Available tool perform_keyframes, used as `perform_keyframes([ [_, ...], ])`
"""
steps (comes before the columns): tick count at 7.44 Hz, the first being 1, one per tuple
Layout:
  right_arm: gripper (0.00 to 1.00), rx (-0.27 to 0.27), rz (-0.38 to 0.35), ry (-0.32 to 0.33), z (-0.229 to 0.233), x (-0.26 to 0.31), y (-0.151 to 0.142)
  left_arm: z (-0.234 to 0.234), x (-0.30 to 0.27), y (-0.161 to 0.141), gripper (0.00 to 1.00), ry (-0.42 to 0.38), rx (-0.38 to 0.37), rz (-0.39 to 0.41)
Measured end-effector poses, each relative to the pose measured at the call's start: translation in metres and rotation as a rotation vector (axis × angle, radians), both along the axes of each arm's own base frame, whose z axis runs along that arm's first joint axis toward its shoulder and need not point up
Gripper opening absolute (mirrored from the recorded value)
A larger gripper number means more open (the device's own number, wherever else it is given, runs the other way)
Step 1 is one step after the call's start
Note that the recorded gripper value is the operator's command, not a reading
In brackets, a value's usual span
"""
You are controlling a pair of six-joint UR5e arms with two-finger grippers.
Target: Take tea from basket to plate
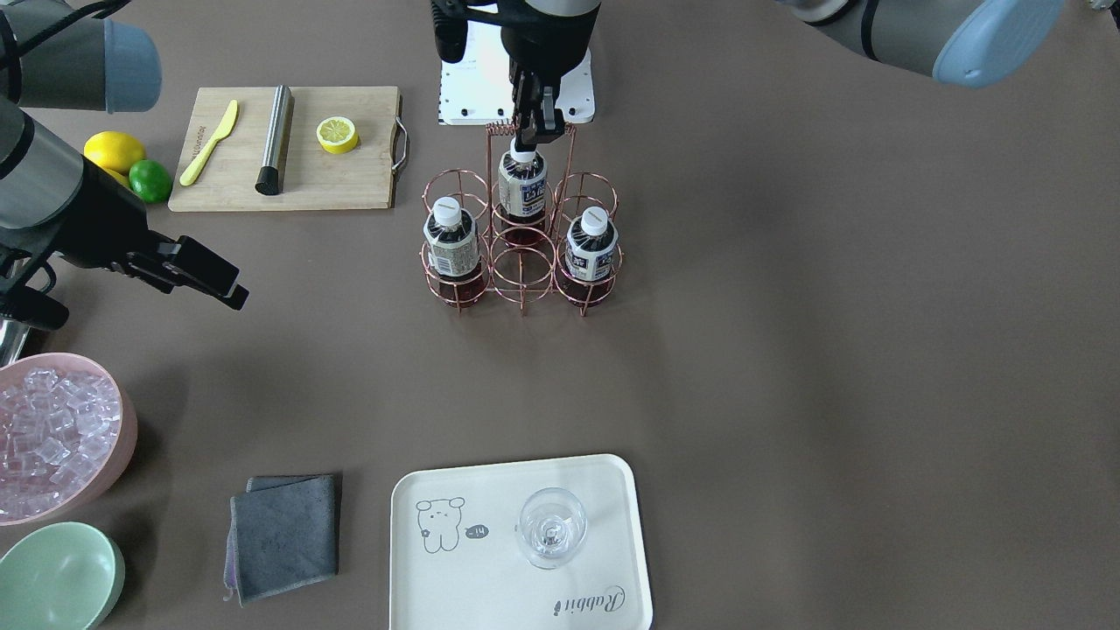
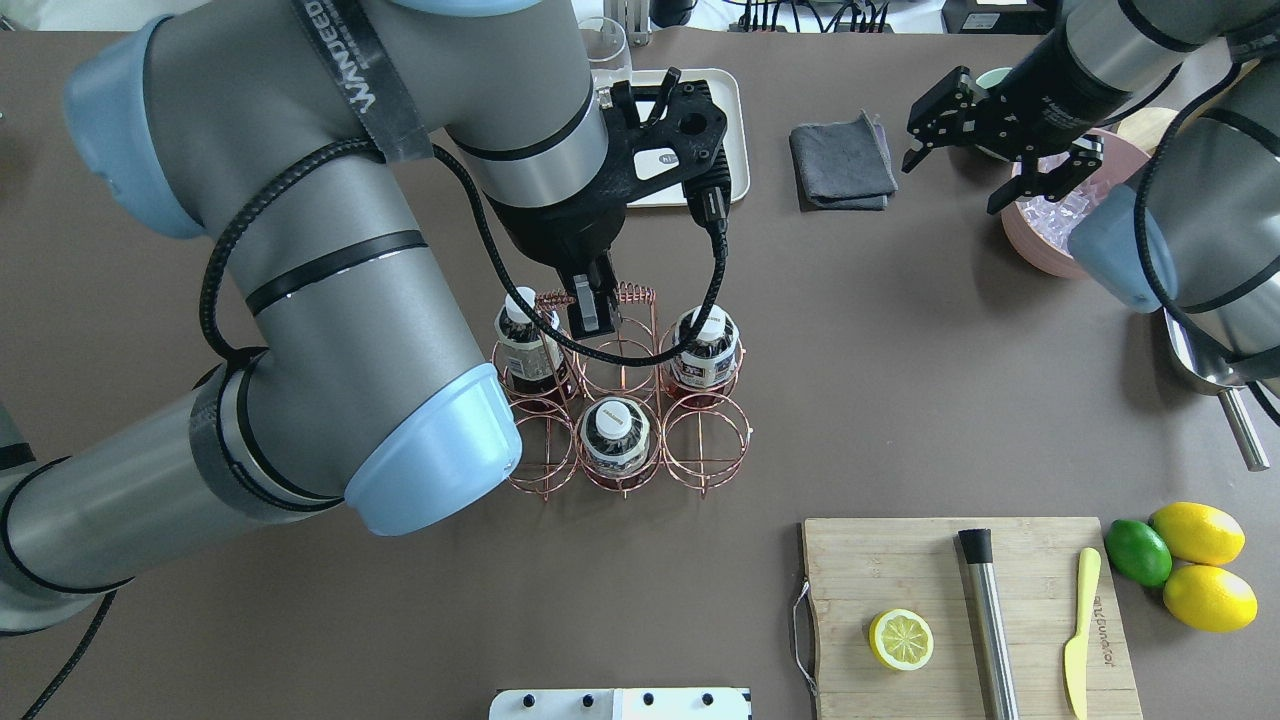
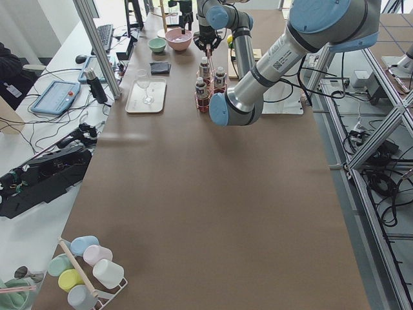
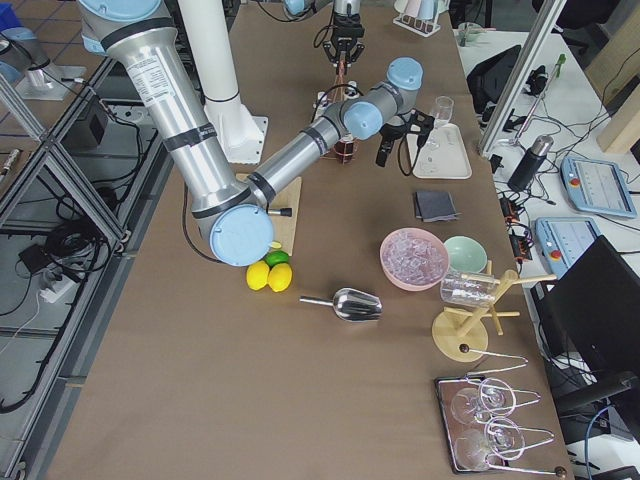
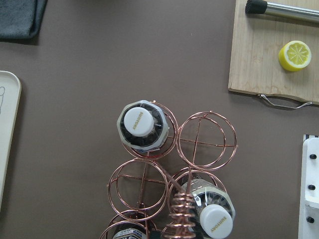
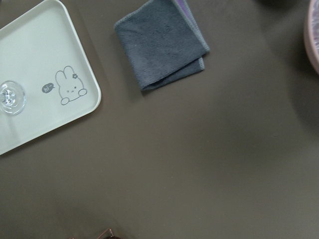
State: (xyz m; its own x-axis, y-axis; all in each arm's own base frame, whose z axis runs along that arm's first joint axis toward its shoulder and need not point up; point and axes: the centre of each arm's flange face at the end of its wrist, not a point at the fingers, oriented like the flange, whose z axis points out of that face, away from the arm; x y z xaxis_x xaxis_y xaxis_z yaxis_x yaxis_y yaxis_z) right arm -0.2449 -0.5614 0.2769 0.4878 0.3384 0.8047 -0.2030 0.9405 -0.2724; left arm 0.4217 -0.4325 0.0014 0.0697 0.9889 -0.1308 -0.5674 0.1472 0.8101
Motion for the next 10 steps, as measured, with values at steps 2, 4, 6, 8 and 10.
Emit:
perform_keyframes([
  [2,1.0,-0.098,0.012,-0.042,-0.054,-0.062,0.013,0.0,0.002,-0.002,0.0,-0.004,-0.001,0.0],
  [4,0.97,-0.176,0.008,-0.054,-0.087,-0.117,0.038,0.0,0.003,-0.002,0.0,-0.005,0.0,-0.001],
  [6,0.88,-0.214,-0.017,-0.059,-0.096,-0.141,0.054,-0.001,0.002,-0.002,0.0,-0.003,0.0,-0.001],
  [8,0.88,-0.238,-0.049,-0.074,-0.105,-0.149,0.061,-0.002,0.002,-0.001,0.0,0.0,0.001,-0.001],
  [10,0.83,-0.251,-0.053,-0.071,-0.112,-0.16,0.054,-0.002,0.001,-0.001,0.0,0.0,0.001,-0.001],
])
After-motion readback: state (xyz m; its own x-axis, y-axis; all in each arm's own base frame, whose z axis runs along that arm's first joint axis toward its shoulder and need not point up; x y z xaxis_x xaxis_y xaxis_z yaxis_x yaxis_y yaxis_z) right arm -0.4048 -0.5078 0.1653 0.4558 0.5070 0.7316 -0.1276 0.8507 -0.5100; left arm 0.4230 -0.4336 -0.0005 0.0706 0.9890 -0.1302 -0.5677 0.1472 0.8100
